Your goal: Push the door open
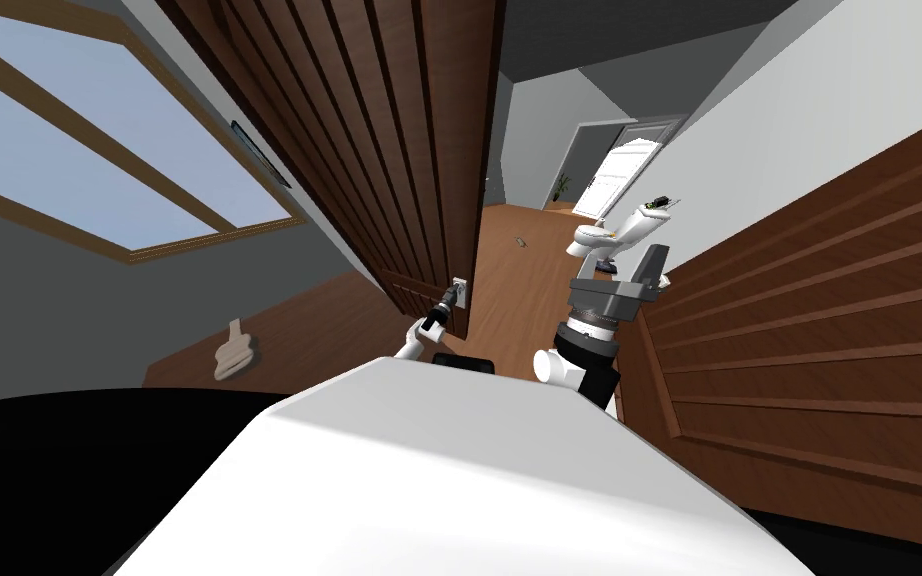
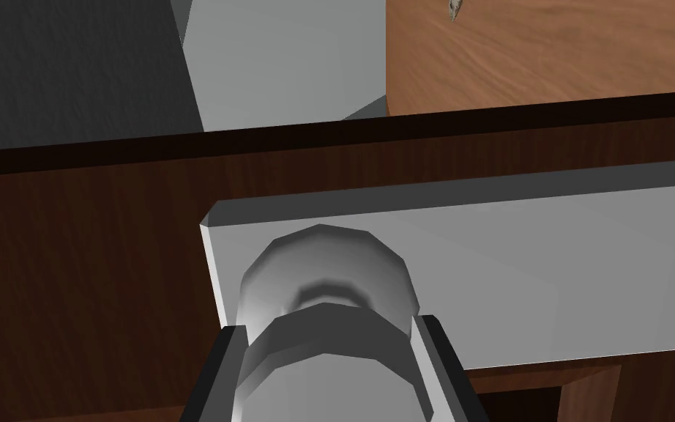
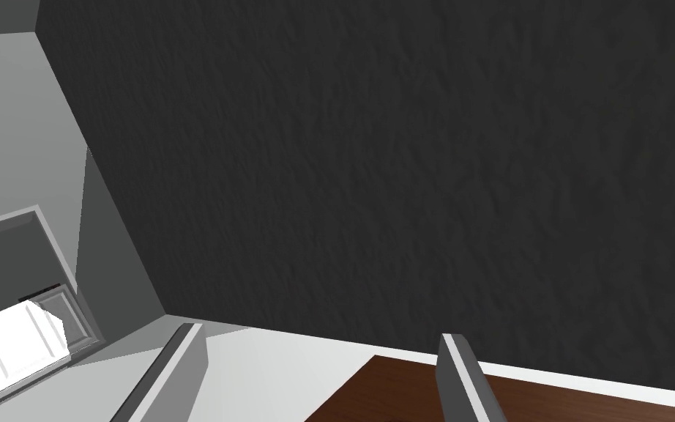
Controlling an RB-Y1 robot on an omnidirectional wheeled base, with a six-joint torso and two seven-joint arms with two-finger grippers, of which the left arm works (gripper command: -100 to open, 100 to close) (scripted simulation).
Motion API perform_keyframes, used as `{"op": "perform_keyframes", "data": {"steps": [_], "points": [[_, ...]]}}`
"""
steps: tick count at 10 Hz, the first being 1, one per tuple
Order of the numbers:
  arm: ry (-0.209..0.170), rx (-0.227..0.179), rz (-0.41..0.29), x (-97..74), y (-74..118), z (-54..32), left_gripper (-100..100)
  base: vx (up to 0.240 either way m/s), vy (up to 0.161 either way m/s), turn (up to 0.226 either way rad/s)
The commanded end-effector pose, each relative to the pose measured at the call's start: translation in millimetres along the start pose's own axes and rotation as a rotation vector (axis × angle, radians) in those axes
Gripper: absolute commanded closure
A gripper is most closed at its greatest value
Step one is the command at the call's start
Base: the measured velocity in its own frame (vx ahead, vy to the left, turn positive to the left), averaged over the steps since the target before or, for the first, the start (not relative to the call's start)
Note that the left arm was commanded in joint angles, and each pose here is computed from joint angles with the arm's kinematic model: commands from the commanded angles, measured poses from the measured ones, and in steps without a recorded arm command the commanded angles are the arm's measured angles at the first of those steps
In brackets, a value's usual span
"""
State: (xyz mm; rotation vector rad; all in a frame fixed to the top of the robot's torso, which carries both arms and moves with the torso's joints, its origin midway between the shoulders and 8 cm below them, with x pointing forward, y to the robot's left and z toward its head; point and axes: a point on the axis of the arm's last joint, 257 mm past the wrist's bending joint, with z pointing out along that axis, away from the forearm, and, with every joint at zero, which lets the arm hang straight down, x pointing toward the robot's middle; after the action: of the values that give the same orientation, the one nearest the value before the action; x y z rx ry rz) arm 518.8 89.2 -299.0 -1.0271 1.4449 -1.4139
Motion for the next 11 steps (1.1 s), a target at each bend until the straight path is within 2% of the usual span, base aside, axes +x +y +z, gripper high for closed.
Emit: {"op": "perform_keyframes", "data": {"steps": [1, 11], "points": [[-0.03, 0.013, 0.009, -18.6, -5.7, 3.8, 100, 0.087, -0.107, 0.046], [-0.136, 0.007, 0.004, -65.6, -3.9, 11.3, 100, 0.093, -0.104, 0.052]]}}
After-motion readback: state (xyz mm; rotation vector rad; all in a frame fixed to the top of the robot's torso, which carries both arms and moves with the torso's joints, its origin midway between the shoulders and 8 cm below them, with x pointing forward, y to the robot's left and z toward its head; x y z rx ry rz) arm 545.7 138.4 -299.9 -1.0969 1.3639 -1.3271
